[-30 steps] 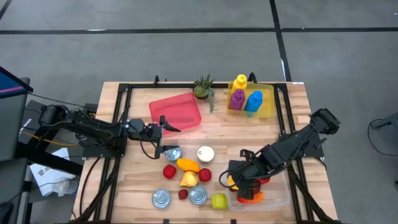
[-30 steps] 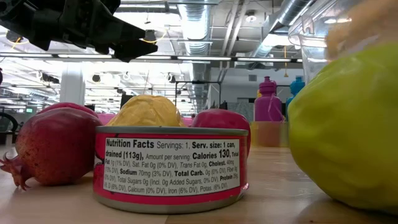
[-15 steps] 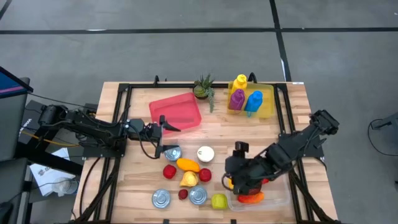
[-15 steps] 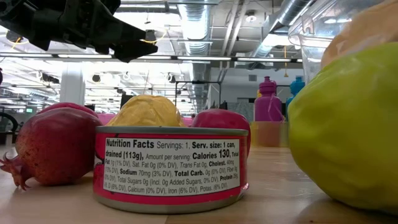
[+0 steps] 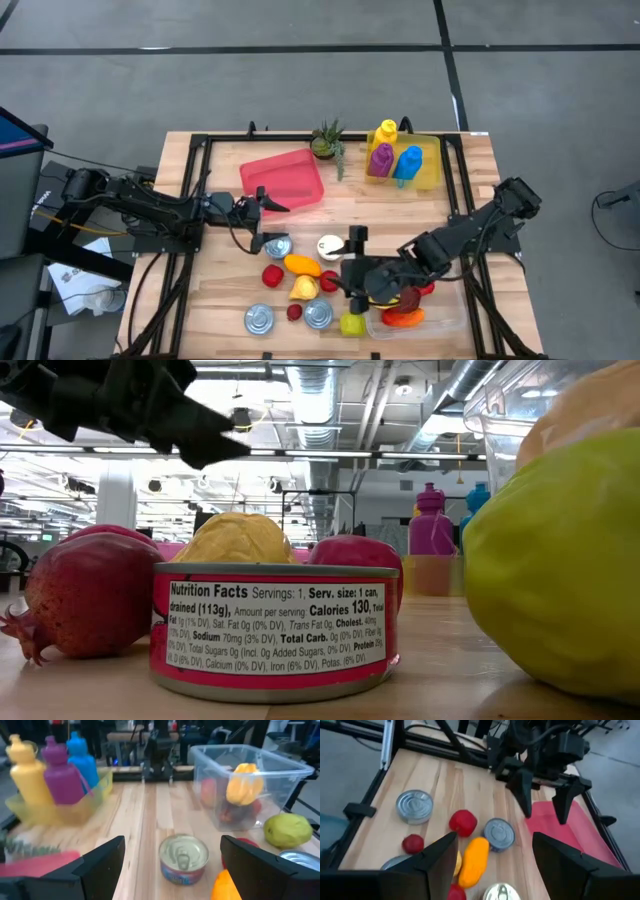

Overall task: Pick & Place Food Item
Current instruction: Put the left red tomato into the transparent bin

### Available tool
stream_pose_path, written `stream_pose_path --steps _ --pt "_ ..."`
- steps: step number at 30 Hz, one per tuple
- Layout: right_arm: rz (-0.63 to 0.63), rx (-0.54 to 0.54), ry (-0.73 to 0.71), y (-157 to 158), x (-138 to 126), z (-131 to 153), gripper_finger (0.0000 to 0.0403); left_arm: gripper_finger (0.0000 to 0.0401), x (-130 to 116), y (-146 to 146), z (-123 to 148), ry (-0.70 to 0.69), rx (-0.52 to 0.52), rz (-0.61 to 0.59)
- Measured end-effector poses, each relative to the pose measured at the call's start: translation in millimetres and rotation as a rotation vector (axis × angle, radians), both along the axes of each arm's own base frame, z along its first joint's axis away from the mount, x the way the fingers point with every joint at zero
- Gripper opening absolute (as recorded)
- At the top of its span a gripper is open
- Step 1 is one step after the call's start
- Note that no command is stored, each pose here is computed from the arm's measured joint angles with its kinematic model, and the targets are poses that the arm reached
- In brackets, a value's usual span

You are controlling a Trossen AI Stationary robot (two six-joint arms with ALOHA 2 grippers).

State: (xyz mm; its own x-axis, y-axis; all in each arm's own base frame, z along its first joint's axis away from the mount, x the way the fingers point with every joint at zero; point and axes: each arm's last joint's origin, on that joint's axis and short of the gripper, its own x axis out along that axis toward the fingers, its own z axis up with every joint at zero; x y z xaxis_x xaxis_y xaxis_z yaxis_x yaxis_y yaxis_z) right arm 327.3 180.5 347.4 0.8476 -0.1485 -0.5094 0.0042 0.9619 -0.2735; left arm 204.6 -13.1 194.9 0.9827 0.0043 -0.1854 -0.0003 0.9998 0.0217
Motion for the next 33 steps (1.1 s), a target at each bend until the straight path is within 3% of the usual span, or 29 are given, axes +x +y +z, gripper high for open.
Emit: stream_pose_path --steps 6,9,14,23,33 --pt "-0.028 0.005 -0.076 -15 16 -50 0.0245 0.0325 -3 -11 3 -0.018 0.029 -0.009" --pt "0.008 0.058 -0.185 -19 20 -73 0.0245 0.0324 -9 -16 7 -0.019 0.062 0.011" --pt "0.003 0.1 -0.227 -39 19 -106 0.0245 0.0331 -19 -21 7 0.035 0.047 -0.008" --pt "0.057 0.181 -0.219 -64 28 -111 0.0251 0.0357 -23 -30 6 0.053 0.003 -0.03" --pt "-0.011 0.079 -0.288 -93 39 -104 0.0281 0.035 -23 -28 7 0.039 0.028 0.06"
